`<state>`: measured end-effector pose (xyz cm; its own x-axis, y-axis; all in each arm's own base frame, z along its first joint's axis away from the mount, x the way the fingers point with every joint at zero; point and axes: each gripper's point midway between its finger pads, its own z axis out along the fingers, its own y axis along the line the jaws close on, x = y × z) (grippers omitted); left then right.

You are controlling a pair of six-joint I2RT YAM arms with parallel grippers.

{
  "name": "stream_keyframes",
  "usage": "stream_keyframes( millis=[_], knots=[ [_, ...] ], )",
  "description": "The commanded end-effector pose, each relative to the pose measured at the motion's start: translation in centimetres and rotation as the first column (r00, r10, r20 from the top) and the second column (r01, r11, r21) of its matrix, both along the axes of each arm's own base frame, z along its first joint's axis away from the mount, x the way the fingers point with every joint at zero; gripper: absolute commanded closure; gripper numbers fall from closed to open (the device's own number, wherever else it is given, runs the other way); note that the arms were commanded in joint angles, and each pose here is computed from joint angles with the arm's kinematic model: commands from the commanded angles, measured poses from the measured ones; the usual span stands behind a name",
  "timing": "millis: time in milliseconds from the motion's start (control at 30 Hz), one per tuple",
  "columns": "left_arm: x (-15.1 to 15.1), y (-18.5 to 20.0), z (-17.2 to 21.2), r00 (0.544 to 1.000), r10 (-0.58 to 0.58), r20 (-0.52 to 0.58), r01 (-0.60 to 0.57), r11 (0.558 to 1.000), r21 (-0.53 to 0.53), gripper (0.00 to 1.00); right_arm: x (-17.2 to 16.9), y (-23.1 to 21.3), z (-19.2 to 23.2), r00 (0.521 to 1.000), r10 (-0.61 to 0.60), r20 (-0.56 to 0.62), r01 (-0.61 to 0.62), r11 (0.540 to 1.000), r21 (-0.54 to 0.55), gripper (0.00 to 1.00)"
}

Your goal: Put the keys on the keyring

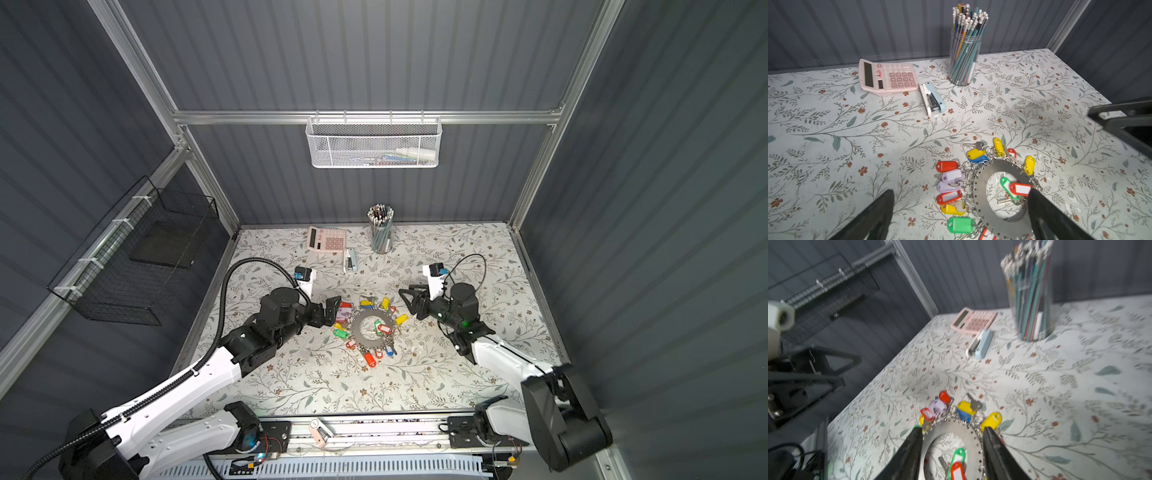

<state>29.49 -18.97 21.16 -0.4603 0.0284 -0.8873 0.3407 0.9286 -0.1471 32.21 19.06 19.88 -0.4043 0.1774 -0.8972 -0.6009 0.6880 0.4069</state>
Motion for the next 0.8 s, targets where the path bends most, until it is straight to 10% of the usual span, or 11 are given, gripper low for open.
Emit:
stream_keyframes(
  millis=[0,167,467,600,767],
  knots=[
    [1.9,3.2,0.1,0.980,0.196,0.027,-0.193,0.978,-0.080,0.00,0.5,-3.3,1.6,0.984,-0.170,0.042,0.173,0.981,-0.081,0.39],
    [3.9,10.1,-1.6,0.859,0.509,0.051,-0.504,0.860,-0.079,0.00,0.7,-8.4,3.1,0.911,-0.404,0.078,0.411,0.901,-0.141,0.01],
    [4.6,19.3,-4.8,0.557,0.775,0.300,-0.831,0.523,0.193,0.00,0.7,-21.4,2.9,0.513,-0.840,0.178,0.854,0.479,-0.203,0.01],
    [6.7,20.7,-8.2,0.608,0.746,0.272,-0.794,0.569,0.215,0.00,0.5,-24.9,1.0,0.392,-0.892,0.226,0.914,0.351,-0.203,0.01],
    [9.3,19.6,-10.4,0.750,0.604,0.270,-0.661,0.692,0.289,0.00,1.5,-26.6,-3.2,0.402,-0.886,0.230,0.904,0.345,-0.253,0.01]
  ],
)
